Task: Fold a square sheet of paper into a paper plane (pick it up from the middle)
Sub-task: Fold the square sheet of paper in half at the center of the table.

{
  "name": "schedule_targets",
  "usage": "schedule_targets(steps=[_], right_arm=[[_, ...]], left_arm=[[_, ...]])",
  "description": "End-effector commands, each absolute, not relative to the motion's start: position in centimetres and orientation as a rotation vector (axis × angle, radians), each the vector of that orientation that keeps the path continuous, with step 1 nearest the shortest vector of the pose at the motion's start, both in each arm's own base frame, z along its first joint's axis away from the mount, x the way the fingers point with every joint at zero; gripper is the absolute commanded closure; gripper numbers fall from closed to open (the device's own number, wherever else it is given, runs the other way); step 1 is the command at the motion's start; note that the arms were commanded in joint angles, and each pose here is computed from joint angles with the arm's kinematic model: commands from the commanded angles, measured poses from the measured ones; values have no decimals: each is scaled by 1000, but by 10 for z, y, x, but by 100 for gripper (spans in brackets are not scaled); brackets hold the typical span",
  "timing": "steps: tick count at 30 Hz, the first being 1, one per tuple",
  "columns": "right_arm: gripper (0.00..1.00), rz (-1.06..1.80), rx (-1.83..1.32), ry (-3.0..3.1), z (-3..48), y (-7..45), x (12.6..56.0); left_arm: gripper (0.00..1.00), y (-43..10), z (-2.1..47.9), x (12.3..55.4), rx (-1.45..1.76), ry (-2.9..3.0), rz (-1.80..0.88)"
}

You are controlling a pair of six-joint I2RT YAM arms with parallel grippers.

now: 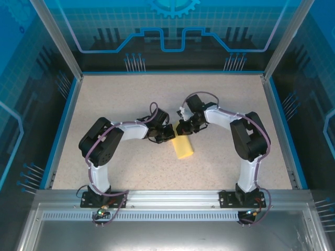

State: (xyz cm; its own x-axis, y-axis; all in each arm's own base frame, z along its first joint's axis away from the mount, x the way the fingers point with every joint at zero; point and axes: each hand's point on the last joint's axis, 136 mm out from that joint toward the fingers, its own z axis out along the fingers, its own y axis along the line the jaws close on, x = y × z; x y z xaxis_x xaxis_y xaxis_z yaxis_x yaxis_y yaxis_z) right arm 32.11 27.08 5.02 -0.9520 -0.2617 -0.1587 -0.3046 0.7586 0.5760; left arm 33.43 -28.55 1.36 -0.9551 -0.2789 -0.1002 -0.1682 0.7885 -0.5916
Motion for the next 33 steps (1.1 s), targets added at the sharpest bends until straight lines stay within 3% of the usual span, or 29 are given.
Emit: schedule_targets(steps=[1, 9, 33], right_arm=[[93, 1014, -509, 2877, 54, 279, 323], [93, 886, -467, 2962, 26, 264, 329], [96, 938, -403, 2973, -3, 219, 326]], left_arm=[[100, -251, -38, 292, -451, 3019, -626], [100, -248, -40, 290, -469, 3040, -587], [100, -232, -56, 274, -533, 3099, -476]])
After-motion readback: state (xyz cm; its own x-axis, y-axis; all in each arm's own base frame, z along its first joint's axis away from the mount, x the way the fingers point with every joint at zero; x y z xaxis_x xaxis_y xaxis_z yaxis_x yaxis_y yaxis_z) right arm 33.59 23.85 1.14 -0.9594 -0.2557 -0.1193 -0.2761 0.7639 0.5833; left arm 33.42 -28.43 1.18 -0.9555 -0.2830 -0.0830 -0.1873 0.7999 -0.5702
